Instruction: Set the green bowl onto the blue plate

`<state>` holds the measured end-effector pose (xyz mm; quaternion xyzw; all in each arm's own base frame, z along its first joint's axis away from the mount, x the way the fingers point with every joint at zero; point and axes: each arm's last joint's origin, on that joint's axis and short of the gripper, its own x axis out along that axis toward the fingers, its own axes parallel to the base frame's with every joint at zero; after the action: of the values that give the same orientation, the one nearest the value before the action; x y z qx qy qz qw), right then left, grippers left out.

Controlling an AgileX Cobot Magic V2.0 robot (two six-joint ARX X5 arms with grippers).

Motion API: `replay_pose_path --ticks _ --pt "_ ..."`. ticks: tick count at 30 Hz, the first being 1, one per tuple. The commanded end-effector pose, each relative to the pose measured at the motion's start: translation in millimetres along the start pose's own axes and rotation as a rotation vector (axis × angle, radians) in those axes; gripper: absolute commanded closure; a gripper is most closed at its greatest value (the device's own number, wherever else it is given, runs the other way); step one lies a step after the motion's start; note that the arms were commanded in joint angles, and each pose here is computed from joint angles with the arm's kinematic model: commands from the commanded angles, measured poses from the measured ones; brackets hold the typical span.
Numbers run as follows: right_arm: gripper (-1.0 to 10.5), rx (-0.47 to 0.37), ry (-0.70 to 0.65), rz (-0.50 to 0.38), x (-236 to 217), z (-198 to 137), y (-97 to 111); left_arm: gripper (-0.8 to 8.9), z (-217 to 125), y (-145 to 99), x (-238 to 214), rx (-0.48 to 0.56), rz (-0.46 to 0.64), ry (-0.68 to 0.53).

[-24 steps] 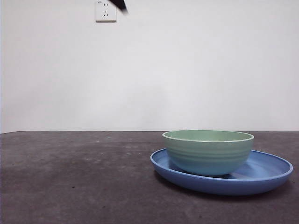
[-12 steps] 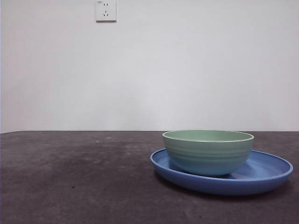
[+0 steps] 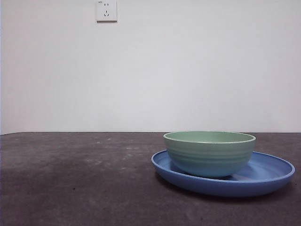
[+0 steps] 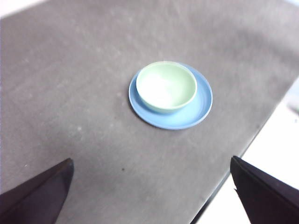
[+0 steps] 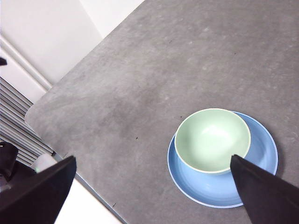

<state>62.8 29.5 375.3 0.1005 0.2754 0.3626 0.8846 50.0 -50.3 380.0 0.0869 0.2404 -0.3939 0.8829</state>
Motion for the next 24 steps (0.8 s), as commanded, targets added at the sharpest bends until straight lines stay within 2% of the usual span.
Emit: replay_pose_path --ticks 1,5,11,16,20,24 --pt "3.6 -0.007 -0.016 0.005 -3 4 3 1.76 -11 -1 -4 -0.033 -0.007 -0.056" --pt "3.6 -0.007 -0.016 0.005 -3 4 3 1.76 -25 -1 -6 -0.038 -0.007 -0.065" --pt "3.6 0.006 -0.017 -0.002 -3 4 3 1.75 -27 -1 -7 -0.037 -0.007 -0.067" --pt "3.6 0.045 -0.025 -0.102 -3 4 -1 1.76 -27 -1 -7 -0.037 -0.007 -0.067" --pt "3.6 0.094 0.026 -0.196 5 4 -8 1.76 -27 -1 -7 -0.037 -0.007 -0.067" --pt "3.6 0.115 0.118 -0.218 23 11 -21 1.75 -27 -1 -7 -0.037 -0.007 -0.067"
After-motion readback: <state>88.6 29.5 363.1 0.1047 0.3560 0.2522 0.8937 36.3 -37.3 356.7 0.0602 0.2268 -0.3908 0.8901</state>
